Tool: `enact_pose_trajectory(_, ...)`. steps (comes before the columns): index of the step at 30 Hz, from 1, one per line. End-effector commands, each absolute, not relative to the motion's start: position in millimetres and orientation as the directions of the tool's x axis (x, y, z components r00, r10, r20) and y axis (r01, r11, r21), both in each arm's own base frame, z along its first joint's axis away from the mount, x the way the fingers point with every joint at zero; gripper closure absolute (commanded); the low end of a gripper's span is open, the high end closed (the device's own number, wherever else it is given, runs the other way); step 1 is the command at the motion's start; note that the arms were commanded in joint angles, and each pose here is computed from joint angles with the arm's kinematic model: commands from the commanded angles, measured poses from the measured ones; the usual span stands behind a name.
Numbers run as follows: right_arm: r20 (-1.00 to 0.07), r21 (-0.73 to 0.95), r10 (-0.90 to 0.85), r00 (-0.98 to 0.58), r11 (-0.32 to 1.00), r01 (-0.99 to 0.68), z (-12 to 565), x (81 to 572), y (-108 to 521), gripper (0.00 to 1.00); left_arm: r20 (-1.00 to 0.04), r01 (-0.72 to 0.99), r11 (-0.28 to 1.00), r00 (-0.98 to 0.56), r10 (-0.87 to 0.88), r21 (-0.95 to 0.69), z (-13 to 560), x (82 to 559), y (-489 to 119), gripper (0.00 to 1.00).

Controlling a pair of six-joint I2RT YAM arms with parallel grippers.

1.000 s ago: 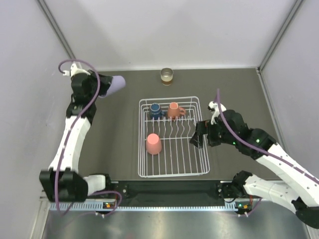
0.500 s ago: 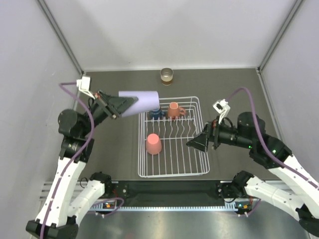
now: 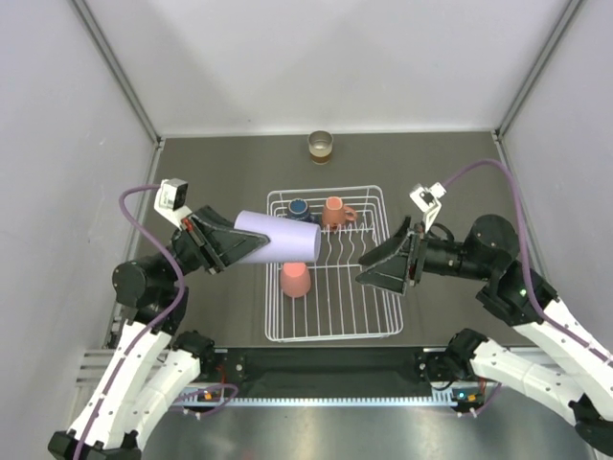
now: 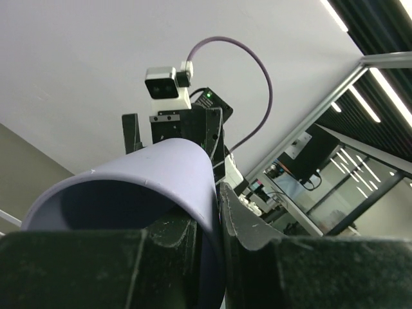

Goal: Load the cups into the dish rack

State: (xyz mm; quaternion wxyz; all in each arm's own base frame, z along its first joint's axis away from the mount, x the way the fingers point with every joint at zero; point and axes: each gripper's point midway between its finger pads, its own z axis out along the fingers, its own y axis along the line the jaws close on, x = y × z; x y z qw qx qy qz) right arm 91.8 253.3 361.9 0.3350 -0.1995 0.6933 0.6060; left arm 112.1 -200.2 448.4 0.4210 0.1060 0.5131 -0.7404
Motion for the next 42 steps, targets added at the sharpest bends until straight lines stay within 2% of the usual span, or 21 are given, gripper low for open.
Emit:
enact_pose_trajectory(1,-0.725,0.68,0.177,-0.666,0.027,-0.733,399,80,262,0.0,-0.62,0.783,-0.211,-0.6,-0.506,-0.585,456,90,-199,1.0)
enact_pose_trajectory(6,-0.732,0.673,0.148,-0.665,0.006,-0.739,402,78,276,0.0,-0.593,0.766,-0.253,-0.625,-0.507,-0.591,446,90,-202,1.0)
enact_pose_trajectory(11,-0.755,0.65,0.155,-0.637,0.047,-0.759,405,90,293,0.0,-0.568,0.752,-0.278,-0.642,-0.516,-0.598,442,90,-203,1.0)
enact_pose_trajectory(28,-0.79,0.586,0.258,-0.556,0.052,-0.809,431,98,327,0.0,-0.458,0.687,-0.244,-0.666,-0.589,-0.685,421,116,-201,1.0)
enact_pose_trajectory(34,-0.799,0.579,0.248,-0.547,0.075,-0.812,430,100,346,0.14,-0.427,0.662,-0.258,-0.685,-0.59,-0.704,413,117,-200,1.0)
enact_pose_trajectory(42,-0.808,0.567,0.262,-0.528,0.097,-0.818,432,102,356,0.21,-0.43,0.664,-0.259,-0.685,-0.588,-0.702,414,114,-199,1.0)
